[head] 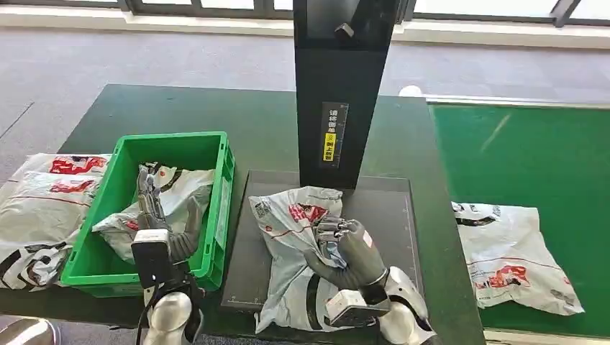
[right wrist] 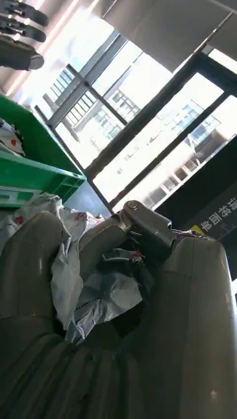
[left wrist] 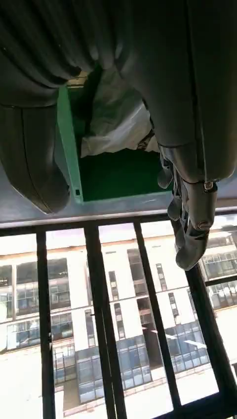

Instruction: Moved the parcel from conveyor to table for the left to box.

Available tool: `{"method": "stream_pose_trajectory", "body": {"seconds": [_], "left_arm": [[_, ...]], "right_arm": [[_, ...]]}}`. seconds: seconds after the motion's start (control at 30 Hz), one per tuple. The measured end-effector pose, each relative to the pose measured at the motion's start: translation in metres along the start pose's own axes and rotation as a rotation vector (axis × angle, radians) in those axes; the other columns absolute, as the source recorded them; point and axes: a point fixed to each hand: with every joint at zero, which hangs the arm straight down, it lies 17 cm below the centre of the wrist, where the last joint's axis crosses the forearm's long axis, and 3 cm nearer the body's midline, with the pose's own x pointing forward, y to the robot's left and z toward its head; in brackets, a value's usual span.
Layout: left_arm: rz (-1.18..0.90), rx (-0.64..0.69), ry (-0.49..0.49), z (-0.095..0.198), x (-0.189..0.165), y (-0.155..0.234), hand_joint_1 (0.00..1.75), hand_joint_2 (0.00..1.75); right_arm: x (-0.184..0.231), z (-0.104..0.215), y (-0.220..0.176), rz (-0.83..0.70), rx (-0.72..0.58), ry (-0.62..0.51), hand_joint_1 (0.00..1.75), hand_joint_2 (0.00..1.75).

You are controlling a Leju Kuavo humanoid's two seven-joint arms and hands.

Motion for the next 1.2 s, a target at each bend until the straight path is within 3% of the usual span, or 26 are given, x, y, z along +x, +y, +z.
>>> {"method": "stream_pose_trajectory", "body": {"seconds": [0.37,0.77,1.2], "left_arm": [[-0.017,0.005,-0.009,-0.001,0.002,0.005,0.0,1.75],[-0.018,0.006,-0.011,-0.002,0.002,0.005,0.0,1.75],[-0.019,0.006,-0.012,-0.002,0.002,0.005,0.0,1.75]], "right_arm": [[-0.037,0.005,-0.007,0.21,0.006,0.089,0.0,0.0],[-0.053,0.005,-0.034,0.272,-0.103,0.158,0.0,0.0],[-0.054,0.004,-0.038,0.268,-0.127,0.168,0.0,0.0]]}}
